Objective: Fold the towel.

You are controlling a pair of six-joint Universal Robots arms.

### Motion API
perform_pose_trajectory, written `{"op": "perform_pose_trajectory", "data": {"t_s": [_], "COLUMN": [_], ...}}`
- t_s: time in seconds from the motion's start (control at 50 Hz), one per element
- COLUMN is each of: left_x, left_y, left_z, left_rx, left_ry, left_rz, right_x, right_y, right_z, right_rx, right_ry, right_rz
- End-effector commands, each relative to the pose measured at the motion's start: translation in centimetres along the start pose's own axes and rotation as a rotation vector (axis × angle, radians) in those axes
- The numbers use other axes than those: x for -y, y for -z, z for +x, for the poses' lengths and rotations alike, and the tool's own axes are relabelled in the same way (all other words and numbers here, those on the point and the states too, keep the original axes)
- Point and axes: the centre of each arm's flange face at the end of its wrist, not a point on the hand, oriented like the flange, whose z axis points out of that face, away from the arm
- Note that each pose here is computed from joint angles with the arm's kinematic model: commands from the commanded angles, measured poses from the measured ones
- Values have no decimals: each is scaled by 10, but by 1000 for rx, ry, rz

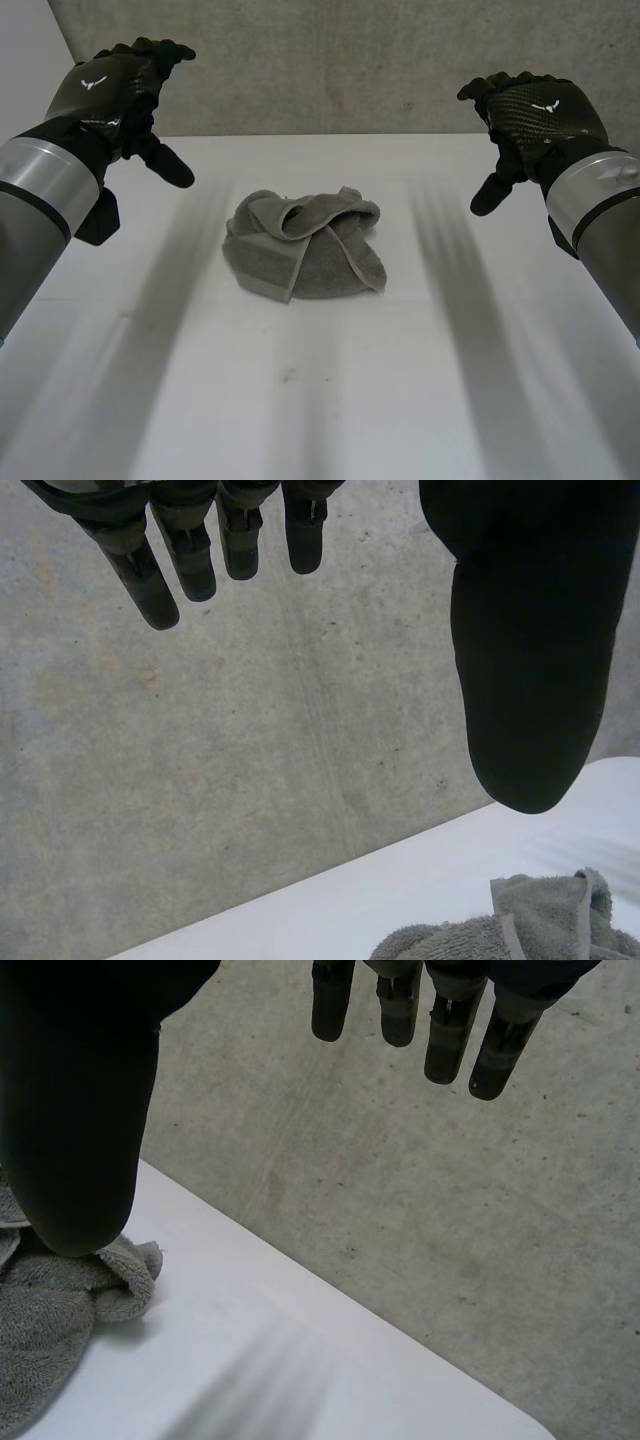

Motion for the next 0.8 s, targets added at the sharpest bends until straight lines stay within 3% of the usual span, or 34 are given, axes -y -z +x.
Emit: {"op": "perform_pose_trajectory", "data": {"t_s": [0.02, 0.28, 0.48, 0.64, 0.8], "left_x": [-3, -90, -167, -202, -205], "left_y": [-3, -50, -107, -113, -116], "left_z": [0, 11, 14, 25, 26], "left_rx": [-4, -134, -218, -317, -326], "left_ry": [-2, -39, -313, -327, -331], "left_rz": [5, -130, -102, -129, -88], "right_x": [-1, -38, -86, -122, -159], "right_y": [-1, -23, -70, -123, -165], "right_z": [0, -18, -24, -35, -64], "right_rx": [6, 146, 216, 230, 315], "right_ry": [-3, -60, -222, -225, -276], "right_rz": [-3, -98, -153, -99, -76]}}
